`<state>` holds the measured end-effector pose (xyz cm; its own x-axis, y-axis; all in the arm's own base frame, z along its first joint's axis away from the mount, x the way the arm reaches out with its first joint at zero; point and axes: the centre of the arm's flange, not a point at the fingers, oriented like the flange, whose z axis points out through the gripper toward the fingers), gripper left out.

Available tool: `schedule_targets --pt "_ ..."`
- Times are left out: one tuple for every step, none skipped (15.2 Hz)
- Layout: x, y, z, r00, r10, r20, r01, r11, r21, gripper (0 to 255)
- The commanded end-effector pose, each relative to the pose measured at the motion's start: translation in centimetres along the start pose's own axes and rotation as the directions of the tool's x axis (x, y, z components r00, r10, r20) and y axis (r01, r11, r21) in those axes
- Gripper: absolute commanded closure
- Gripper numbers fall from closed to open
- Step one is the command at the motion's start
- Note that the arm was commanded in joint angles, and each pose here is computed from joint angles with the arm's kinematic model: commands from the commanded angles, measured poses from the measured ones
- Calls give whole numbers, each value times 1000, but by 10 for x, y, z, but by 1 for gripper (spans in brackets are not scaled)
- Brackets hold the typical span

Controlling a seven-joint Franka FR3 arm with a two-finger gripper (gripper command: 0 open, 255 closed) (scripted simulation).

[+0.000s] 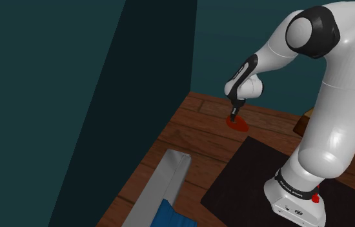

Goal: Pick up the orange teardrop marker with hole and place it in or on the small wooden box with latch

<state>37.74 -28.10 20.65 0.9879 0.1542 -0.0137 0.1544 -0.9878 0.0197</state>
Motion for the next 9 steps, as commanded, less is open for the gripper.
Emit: schedule_targets --pt "0 1 -8 1000 0 0 0 1000 0 255" --pt "0 1 -13 1000 0 0 0 1000 0 255" --pt "0 1 -19 1000 0 0 0 1000 0 255" --pt "0 1 -24 1000 0 0 0 1000 0 255" --pt "0 1 -29 1000 0 0 0 1000 0 255" --pt "0 1 -34 1000 0 0 0 1000 0 255" --pt "0 1 -40 1000 0 0 0 1000 0 255" --pt "0 1 -45 1000 0 0 0 1000 0 255" --pt "0 1 -50 1000 0 0 0 1000 0 255"
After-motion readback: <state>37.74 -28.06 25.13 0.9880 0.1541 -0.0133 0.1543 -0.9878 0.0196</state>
